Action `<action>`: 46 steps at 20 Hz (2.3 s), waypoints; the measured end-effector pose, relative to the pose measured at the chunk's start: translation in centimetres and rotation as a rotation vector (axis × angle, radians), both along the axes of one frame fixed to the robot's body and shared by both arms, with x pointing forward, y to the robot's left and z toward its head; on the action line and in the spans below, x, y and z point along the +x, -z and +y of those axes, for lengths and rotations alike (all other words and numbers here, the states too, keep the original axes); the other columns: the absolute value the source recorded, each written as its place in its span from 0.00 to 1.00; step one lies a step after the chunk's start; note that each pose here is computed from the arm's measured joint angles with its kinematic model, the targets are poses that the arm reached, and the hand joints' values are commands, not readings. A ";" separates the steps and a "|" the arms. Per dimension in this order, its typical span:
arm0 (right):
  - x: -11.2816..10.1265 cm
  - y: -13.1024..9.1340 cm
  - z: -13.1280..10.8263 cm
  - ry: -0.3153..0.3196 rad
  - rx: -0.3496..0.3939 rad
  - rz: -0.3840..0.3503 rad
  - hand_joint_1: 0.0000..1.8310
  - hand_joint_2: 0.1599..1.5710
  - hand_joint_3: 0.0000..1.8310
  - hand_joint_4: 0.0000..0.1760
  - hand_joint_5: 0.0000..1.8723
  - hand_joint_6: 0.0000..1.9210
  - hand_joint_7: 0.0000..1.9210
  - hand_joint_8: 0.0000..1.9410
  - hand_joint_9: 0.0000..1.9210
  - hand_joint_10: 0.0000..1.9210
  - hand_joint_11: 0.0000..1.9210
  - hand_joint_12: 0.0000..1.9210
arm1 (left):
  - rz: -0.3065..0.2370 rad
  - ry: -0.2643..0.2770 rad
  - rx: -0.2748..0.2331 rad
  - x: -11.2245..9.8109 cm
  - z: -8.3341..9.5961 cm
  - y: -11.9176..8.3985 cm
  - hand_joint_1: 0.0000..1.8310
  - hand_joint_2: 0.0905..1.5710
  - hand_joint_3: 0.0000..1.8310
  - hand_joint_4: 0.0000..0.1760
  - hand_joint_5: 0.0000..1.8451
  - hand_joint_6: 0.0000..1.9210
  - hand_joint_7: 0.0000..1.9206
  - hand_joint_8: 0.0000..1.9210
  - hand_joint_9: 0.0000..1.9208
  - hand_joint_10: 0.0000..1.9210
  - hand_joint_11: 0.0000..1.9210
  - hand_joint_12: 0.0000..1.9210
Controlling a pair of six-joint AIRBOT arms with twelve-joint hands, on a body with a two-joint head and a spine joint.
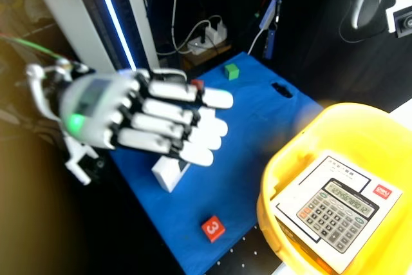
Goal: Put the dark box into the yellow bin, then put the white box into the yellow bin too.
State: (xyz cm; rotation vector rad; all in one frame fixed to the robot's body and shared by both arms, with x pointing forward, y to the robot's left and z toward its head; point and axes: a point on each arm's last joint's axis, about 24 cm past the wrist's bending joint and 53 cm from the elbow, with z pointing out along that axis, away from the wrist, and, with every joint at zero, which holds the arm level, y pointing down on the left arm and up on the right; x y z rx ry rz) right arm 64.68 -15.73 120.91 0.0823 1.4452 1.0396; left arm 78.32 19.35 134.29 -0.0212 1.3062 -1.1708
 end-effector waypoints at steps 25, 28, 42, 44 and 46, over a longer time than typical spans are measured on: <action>1.1 9.3 3.5 -0.084 -0.167 0.215 0.30 0.36 0.00 0.18 0.13 0.00 0.19 0.00 0.14 0.00 0.00 0.20 | 0.013 -0.002 0.009 -0.2 0.0 0.4 0.49 0.64 0.00 0.44 0.24 0.00 0.15 0.00 0.09 0.00 0.00 0.49; 1.1 9.8 3.9 -0.091 -0.168 0.221 0.41 0.47 0.00 0.00 0.24 0.00 0.26 0.00 0.23 0.00 0.06 0.28 | 0.014 -0.002 0.011 -0.2 0.0 0.5 0.49 0.64 0.00 0.44 0.24 0.00 0.15 0.00 0.09 0.00 0.00 0.49; 1.8 10.4 3.8 -0.074 -0.155 0.238 0.69 0.66 0.00 0.00 0.54 0.40 0.57 0.51 0.53 0.44 0.43 0.68 | 0.034 -0.017 0.004 -0.2 1.0 1.1 0.49 0.64 0.00 0.44 0.24 0.00 0.15 0.00 0.09 0.00 0.00 0.49; 1.9 10.2 3.9 -0.074 -0.155 0.239 0.69 0.67 0.00 0.00 0.54 0.36 0.54 0.58 0.54 0.54 0.44 0.76 | 0.035 -0.018 0.001 -0.2 1.1 1.1 0.49 0.64 0.00 0.44 0.24 0.00 0.15 0.00 0.09 0.00 0.00 0.49; 2.2 9.4 4.2 -0.076 -0.144 0.227 0.65 0.68 0.00 0.00 0.53 0.47 0.51 0.72 0.51 0.86 0.49 0.97 | 0.039 -0.020 0.001 -0.2 1.2 1.2 0.49 0.64 0.00 0.44 0.24 0.00 0.15 0.00 0.09 0.00 0.00 0.49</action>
